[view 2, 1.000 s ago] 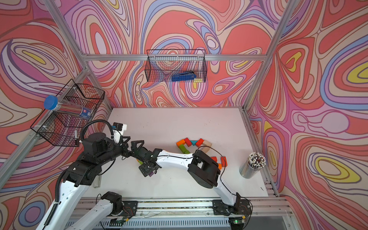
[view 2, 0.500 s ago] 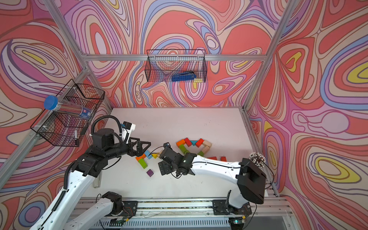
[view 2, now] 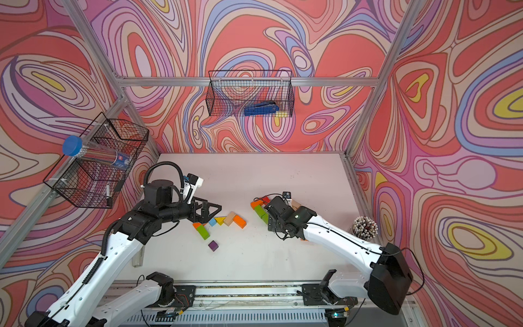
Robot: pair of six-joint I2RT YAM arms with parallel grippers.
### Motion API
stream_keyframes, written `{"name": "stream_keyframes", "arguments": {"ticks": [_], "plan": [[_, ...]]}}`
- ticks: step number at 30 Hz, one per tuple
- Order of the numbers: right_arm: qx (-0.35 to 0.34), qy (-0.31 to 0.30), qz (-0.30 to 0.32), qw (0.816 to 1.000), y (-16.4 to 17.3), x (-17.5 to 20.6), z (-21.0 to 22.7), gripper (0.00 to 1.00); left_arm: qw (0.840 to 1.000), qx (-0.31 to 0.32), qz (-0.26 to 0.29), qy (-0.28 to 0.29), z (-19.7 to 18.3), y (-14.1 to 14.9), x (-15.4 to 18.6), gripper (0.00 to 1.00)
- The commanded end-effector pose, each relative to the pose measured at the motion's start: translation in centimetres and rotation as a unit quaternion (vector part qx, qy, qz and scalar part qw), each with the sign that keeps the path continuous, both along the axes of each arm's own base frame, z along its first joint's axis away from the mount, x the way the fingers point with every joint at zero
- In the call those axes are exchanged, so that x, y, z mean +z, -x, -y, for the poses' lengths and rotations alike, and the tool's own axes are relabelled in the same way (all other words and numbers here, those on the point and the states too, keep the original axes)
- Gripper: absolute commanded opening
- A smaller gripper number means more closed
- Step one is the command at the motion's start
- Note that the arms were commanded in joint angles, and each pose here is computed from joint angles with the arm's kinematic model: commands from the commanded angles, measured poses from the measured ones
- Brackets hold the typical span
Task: Assemble a heart with building blocks
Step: Pick up the building block from the center of the board.
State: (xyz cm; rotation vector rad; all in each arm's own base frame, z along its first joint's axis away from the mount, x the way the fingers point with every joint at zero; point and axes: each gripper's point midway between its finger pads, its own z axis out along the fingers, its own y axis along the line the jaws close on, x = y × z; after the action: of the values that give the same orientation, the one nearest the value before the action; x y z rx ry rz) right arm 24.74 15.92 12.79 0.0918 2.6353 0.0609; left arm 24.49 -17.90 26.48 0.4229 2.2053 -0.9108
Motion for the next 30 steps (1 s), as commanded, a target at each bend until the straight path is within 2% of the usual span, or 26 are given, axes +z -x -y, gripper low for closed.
{"name": "stream_keyframes", "arguments": {"ticks": [1, 7, 14, 21, 30], "plan": [[-0.035, 0.033, -0.032, 0.998, -0.2, -1.6, 2.8, 0.86, 1.000, -0.017, 0.022, 0.006, 0.5, 0.0, 1.2, 1.00], [-0.078, 0.042, -0.069, 0.994, -1.9, -3.9, 6.2, 0.88, 1.000, -0.019, 0.018, 0.005, 0.6, -0.2, 0.5, 1.00], [-0.108, 0.041, -0.101, 0.988, -2.1, -6.4, 8.9, 0.88, 1.000, -0.020, 0.017, 0.003, 0.6, -0.1, 0.4, 1.00], [-0.089, 0.011, -0.115, 0.989, -2.5, -8.4, 8.2, 0.88, 1.000, -0.020, 0.015, 0.002, 0.6, -0.2, 0.2, 1.00], [-0.099, 0.033, -0.125, 0.987, -2.6, -9.6, 9.6, 0.89, 1.000, -0.014, 0.012, 0.001, 0.5, -0.3, 0.0, 1.00]]}}
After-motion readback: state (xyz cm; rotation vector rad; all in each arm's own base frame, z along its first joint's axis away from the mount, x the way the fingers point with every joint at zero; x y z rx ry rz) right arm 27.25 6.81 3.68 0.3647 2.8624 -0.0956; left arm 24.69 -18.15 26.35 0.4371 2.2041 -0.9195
